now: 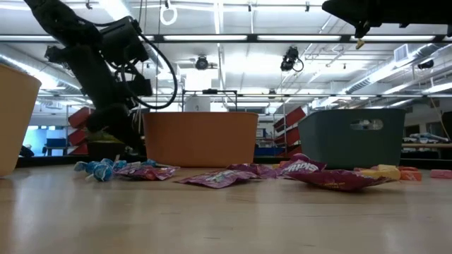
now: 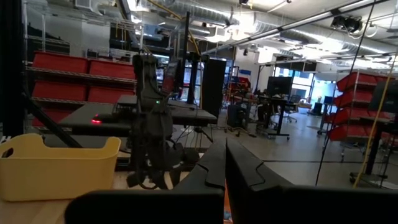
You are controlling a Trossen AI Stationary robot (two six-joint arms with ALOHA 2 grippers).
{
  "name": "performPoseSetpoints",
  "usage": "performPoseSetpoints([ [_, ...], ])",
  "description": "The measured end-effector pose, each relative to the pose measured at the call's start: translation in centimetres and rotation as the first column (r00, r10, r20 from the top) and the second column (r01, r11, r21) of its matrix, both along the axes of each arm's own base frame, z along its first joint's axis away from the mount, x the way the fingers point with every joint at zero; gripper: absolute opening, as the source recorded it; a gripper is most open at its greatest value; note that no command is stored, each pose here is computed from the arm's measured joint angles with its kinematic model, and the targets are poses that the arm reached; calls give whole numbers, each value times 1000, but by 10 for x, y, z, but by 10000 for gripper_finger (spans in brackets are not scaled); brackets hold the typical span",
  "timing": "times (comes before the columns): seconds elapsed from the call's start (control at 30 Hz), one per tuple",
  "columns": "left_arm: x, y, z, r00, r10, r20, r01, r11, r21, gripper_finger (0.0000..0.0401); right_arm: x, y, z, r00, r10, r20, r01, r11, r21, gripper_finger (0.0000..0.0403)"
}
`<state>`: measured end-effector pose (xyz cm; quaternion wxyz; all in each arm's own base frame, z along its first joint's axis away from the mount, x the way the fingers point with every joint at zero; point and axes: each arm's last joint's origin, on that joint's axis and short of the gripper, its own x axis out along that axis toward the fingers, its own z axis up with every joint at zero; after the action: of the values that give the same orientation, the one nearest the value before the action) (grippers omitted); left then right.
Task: Sort candy
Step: Put the blue candy into the orange bin
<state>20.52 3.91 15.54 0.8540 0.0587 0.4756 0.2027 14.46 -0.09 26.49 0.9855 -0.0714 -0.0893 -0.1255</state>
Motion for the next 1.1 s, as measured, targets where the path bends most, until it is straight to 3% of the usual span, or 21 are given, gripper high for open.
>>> performPoseSetpoints([
  [0.3, -1, 0, -8, 997, -16, 73, 14, 1000, 26, 88, 0, 0, 0, 1000, 0, 0, 0, 1000, 0, 0],
  [0.6, -4, 2, -13, 996, 26, 90, -34, 996, 87, 88, 0, 0, 0, 1000, 0, 0, 0, 1000, 0, 0],
  [1.1, 4, 2, -22, 997, -20, 71, 13, 994, 105, 88, 0, 0, 0, 1000, 0, -1, 0, 1000, 0, 0],
])
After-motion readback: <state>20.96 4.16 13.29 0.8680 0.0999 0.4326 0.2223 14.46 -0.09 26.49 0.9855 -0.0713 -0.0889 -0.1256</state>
